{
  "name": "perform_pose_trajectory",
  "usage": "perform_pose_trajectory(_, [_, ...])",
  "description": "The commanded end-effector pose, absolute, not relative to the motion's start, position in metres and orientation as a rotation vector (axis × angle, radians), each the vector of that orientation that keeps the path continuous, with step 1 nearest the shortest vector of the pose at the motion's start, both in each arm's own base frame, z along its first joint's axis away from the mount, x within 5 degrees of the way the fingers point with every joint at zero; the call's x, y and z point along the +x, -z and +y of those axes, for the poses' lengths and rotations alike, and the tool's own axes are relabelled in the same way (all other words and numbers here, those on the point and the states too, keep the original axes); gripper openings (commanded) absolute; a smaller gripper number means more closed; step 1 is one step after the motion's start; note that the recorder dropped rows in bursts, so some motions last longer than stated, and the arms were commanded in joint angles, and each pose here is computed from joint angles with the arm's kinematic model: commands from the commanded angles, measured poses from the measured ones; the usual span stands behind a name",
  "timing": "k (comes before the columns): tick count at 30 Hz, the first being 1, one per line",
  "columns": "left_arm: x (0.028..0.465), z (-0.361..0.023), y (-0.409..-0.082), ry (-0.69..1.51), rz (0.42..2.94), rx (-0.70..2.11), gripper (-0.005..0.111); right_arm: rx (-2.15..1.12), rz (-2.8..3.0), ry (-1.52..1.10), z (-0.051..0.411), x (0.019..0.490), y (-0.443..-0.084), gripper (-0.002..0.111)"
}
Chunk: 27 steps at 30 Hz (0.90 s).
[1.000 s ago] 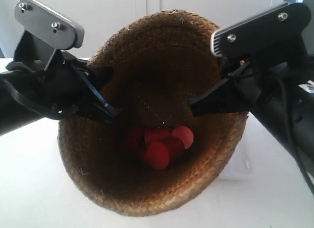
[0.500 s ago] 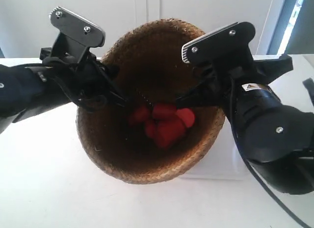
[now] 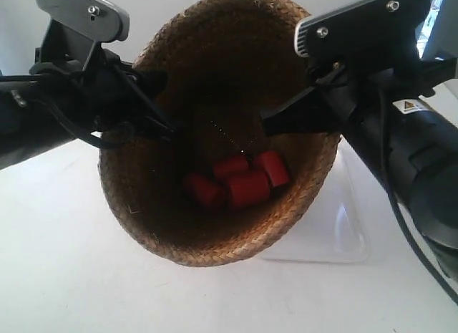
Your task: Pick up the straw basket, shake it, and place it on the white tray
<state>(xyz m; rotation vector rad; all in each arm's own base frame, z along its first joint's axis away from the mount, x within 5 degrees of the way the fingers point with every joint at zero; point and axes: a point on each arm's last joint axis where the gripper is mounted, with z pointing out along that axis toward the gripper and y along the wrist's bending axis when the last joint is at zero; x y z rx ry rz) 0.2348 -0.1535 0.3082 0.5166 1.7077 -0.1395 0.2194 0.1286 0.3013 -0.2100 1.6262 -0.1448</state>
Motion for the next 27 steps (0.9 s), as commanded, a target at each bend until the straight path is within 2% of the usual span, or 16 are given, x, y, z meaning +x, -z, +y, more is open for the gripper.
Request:
perform_pose_trajectory(1, [0.207, -0.166, -0.320, 0.252, 1.669, 0.698, 0.000, -0.305, 1.580, 0.160, 0.131, 0.198, -0.319, 0.000])
perform_pose_trajectory(4, [0.143, -0.173, -0.345, 0.389, 1.455, 0.897, 0.000, -0.428, 1.473, -0.057, 0.138, 0.144, -0.342, 0.000])
perform_pose_trajectory(6, [0.118, -0.167, -0.352, 0.347, 1.310, 0.859, 0.000, -0.467, 1.329, -0.192, 0.136, 0.116, -0.353, 0.000])
perform_pose_trajectory(7, [0.116, -0.162, -0.350, 0.267, 1.269, 0.776, 0.000, -0.431, 1.284, -0.172, 0.133, 0.114, -0.355, 0.000])
perform_pose_trajectory(9, [0.143, -0.146, -0.339, -0.004, 1.320, 0.445, 0.000, -0.186, 1.252, 0.019, 0.123, 0.134, -0.347, 0.000])
perform_pose_trajectory(10, [0.166, -0.145, -0.329, -0.101, 1.368, 0.387, 0.000, -0.137, 1.273, 0.111, 0.119, 0.153, -0.341, 0.000])
perform_pose_trajectory(12, [0.210, -0.149, -0.310, -0.092, 1.529, 0.494, 0.000, -0.242, 1.407, 0.147, 0.128, 0.198, -0.325, 0.000])
perform_pose_trajectory(13, [0.219, -0.157, -0.303, 0.022, 1.643, 0.585, 0.000, -0.249, 1.489, 0.112, 0.131, 0.211, -0.321, 0.000])
perform_pose_trajectory(15, [0.213, -0.161, -0.301, 0.098, 1.686, 0.653, 0.000, -0.241, 1.564, 0.068, 0.133, 0.207, -0.320, 0.000])
perform_pose_trajectory(18, [0.202, -0.151, -0.309, 0.031, 1.617, 0.569, 0.000, -0.208, 1.503, 0.068, 0.126, 0.193, -0.325, 0.000])
perform_pose_trajectory(27, [0.196, -0.153, -0.311, 0.084, 1.625, 0.582, 0.000, -0.230, 1.518, 0.031, 0.127, 0.190, -0.323, 0.000])
